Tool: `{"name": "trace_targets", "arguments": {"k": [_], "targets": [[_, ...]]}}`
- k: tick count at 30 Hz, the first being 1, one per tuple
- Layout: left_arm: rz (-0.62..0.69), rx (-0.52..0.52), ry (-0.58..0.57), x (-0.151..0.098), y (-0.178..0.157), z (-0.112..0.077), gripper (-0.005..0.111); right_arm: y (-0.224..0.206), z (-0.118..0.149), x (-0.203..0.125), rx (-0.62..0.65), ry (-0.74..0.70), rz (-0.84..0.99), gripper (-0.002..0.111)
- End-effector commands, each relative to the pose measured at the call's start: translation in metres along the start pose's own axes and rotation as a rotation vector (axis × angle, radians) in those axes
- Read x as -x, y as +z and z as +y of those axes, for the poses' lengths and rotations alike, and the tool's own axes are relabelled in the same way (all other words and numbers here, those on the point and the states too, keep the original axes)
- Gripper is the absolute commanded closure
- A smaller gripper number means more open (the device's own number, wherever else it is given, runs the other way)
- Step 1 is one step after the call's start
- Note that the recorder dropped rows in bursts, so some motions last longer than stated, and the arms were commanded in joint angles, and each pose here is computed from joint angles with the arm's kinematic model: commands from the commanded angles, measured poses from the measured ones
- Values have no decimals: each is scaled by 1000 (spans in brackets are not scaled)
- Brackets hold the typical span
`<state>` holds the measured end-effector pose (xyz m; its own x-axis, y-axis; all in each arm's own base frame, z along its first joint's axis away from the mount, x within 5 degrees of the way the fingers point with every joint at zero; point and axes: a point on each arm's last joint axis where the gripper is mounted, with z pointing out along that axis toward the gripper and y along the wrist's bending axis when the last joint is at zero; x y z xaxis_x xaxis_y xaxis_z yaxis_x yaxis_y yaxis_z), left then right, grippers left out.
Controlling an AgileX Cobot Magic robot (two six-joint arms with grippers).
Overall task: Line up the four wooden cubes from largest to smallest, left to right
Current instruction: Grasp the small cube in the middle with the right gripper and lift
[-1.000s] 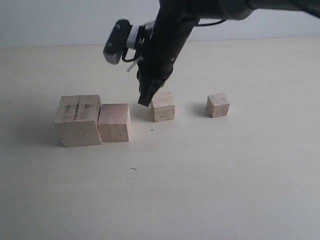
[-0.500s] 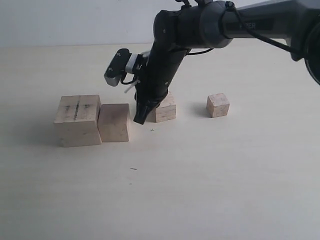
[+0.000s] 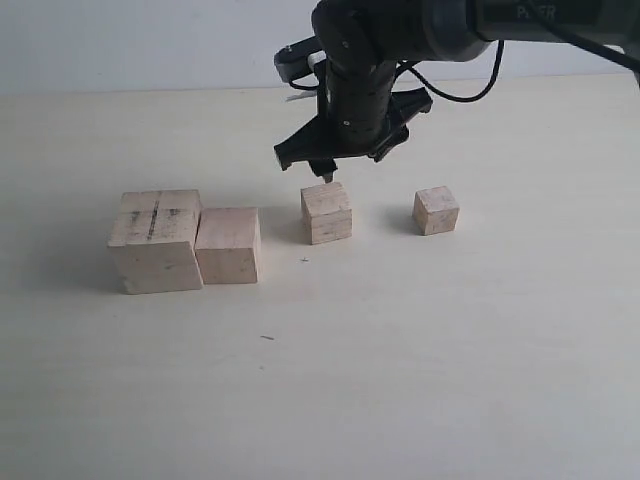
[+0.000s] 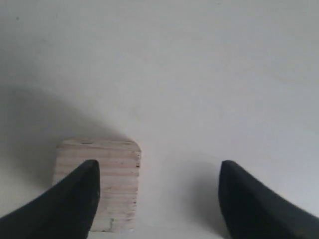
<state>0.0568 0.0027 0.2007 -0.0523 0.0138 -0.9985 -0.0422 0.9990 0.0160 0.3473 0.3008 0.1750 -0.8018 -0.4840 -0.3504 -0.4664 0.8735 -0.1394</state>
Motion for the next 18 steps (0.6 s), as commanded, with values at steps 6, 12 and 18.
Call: {"name": "trace_targets", "arguments": {"k": [6,12,18], "targets": [[-9,1,-8,1,-1,0,104,16,19,-8,172,-39,75,36],[-9,1,-8,1,-1,0,104,23,22,-10,189,-43,85,36],[-9,1,-8,1,-1,0,104,47,23,-15,158,-111,99,52]]}}
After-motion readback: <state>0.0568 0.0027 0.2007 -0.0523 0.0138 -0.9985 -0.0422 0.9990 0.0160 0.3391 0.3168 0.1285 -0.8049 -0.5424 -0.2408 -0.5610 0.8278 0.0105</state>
